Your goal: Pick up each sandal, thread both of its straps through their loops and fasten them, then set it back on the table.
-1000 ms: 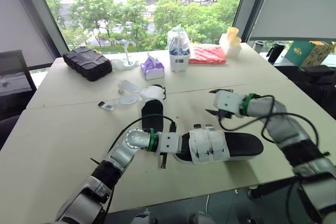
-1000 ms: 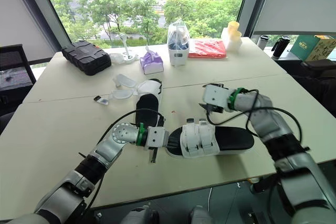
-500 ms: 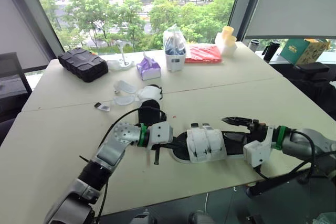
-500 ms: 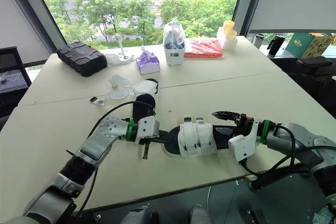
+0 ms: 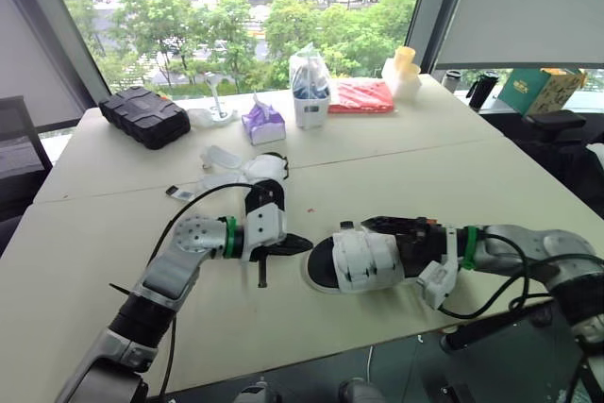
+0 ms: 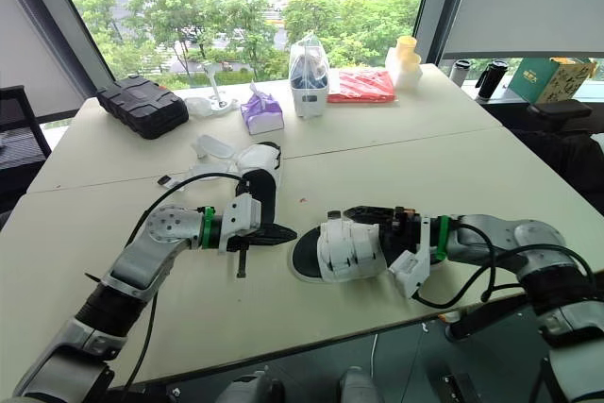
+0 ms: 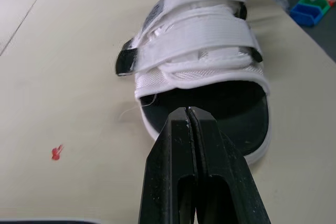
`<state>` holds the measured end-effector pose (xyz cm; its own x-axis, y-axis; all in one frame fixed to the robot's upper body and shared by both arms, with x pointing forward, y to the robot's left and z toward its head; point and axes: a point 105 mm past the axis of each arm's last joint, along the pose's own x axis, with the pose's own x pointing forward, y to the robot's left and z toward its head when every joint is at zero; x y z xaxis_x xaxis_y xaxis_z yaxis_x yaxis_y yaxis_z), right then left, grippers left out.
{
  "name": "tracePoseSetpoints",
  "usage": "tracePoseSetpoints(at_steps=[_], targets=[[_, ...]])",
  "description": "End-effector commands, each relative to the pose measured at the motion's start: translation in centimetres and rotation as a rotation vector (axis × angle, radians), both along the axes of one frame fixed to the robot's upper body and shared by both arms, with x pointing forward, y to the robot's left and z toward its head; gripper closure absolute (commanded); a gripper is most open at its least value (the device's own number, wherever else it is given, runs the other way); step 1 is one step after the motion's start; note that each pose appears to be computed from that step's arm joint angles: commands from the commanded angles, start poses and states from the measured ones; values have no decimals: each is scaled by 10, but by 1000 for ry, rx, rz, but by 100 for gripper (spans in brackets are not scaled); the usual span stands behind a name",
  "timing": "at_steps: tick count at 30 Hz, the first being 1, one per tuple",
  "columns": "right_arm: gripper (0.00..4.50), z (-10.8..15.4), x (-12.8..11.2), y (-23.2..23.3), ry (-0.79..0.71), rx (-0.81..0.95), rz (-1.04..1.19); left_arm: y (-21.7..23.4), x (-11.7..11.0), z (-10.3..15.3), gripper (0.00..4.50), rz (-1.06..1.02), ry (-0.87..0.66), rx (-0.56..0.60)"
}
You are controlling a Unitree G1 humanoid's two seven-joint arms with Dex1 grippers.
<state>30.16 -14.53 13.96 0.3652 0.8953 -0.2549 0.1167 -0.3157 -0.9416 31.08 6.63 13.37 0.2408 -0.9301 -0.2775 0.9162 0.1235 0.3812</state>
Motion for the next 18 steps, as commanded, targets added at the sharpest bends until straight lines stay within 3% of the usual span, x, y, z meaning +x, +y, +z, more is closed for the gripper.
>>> tracePoseSetpoints(at_steps=[1, 6, 11, 14, 18], targets=[[201, 2, 1, 14, -19, 4, 73, 7, 7, 13, 450, 51, -55, -23], [447, 1, 4, 21, -24, -5, 103, 16, 16, 19, 450, 115, -79, -43], [447, 22, 33, 6, -19, 79, -85, 24, 23, 28, 450, 179, -121, -69], [447, 46, 62, -11, -22, 182, -307, 30, 29, 34, 450, 233, -151, -84], [447, 55, 91, -40, 13, 211, -585, 32, 32, 37, 450, 273, -181, -93]])
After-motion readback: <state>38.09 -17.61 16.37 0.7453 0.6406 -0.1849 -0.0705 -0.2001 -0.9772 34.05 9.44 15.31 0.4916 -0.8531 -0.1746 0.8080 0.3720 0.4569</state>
